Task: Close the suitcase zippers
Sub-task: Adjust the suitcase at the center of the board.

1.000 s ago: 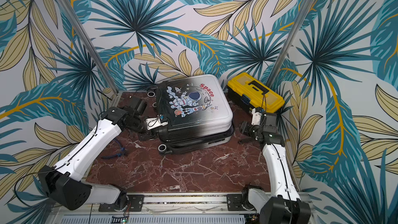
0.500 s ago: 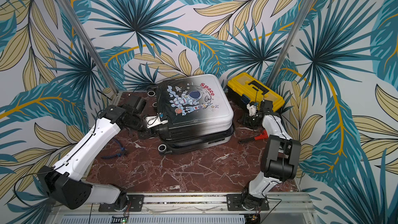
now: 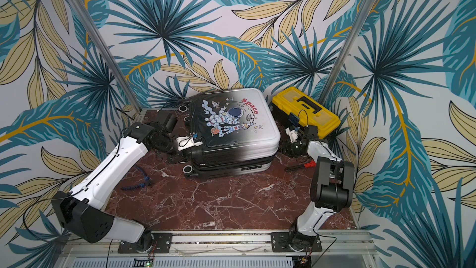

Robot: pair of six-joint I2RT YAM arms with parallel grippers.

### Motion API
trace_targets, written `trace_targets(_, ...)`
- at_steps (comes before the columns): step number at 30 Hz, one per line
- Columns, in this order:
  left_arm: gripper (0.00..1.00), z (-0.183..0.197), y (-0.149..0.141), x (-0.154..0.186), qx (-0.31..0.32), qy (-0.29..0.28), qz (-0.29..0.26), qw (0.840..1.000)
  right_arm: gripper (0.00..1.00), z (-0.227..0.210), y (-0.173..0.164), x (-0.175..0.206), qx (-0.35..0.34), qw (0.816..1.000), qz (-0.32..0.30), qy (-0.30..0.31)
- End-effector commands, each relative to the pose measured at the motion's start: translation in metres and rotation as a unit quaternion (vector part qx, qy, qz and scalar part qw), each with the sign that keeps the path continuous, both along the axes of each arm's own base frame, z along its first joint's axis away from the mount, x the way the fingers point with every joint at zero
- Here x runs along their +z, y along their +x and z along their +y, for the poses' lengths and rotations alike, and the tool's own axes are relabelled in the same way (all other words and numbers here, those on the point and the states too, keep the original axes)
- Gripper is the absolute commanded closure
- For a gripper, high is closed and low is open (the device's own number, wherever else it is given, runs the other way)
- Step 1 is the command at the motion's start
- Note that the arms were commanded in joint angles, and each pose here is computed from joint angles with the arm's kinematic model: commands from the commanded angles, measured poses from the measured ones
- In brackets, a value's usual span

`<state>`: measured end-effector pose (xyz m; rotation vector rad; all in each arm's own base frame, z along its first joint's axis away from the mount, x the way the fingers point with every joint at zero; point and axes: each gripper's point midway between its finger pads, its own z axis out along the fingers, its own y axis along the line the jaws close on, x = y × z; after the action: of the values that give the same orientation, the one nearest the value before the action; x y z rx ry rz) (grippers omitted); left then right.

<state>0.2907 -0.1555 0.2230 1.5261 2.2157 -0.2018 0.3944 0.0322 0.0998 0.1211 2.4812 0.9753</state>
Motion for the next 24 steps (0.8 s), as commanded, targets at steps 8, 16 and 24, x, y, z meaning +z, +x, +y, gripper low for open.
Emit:
trace_targets(8,0.47,0.019,0.030,0.027,0.042,0.003,-0.102,0.994,0.59,0.032,-0.026,0.001,0.040,0.999,0.016,0.032)
trace_targets(16,0.48,0.028,0.037,0.016,0.028,0.044,-0.107,0.993,0.62,0.013,-0.024,0.011,0.054,0.997,0.000,-0.060)
trace_targets(24,0.48,0.032,0.044,0.018,0.022,0.057,-0.116,0.991,0.60,-0.007,-0.012,0.005,0.112,0.981,-0.057,-0.147)
